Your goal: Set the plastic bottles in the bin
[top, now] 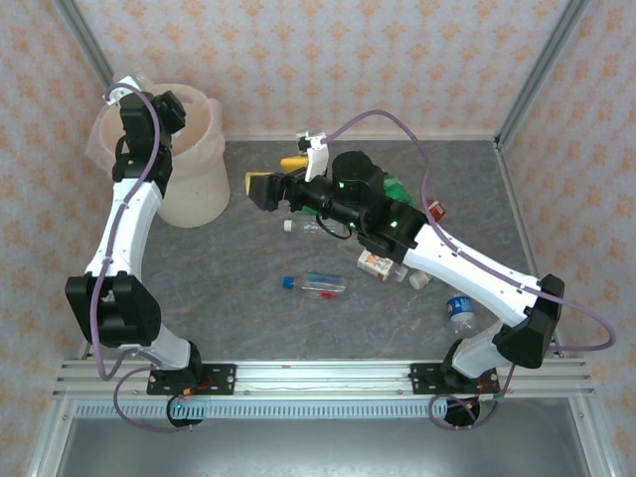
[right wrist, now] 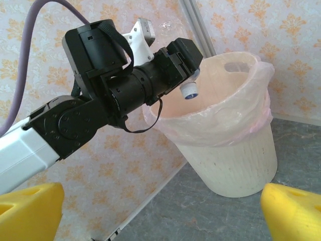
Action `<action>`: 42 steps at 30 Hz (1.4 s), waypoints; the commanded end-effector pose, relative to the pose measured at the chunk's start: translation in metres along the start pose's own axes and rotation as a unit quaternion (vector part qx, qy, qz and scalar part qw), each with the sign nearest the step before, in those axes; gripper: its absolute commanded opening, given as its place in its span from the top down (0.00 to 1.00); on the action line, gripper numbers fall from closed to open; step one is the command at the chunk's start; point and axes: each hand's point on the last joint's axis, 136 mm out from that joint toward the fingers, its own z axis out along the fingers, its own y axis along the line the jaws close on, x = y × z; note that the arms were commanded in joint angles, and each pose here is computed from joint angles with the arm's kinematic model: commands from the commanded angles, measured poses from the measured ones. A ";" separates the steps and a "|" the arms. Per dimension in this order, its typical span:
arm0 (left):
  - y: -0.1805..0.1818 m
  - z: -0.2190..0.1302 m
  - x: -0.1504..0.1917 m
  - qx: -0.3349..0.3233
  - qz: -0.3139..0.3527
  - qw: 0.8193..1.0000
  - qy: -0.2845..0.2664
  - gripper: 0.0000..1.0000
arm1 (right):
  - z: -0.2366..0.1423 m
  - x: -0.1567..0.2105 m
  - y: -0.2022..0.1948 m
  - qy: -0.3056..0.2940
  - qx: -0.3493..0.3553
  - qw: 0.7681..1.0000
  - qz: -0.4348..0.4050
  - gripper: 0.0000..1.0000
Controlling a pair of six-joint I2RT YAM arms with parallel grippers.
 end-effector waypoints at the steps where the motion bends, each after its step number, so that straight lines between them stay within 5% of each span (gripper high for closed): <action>1: -0.009 -0.001 -0.019 0.020 -0.017 1.000 -0.017 0.36 | -0.008 -0.017 0.006 -0.019 0.003 1.000 -0.002 0.00; 9: -0.011 0.003 -0.019 0.022 -0.016 1.000 -0.009 0.36 | -0.010 -0.019 0.006 -0.020 0.004 1.000 -0.004 0.00; 14: -0.011 0.002 -0.021 0.017 -0.017 1.000 -0.009 0.01 | -0.011 -0.019 0.007 -0.019 0.004 1.000 -0.003 0.00; 42: -0.029 -0.037 -0.021 0.070 -0.040 0.997 -0.008 0.01 | -0.016 -0.018 0.005 -0.024 0.005 1.000 0.002 0.00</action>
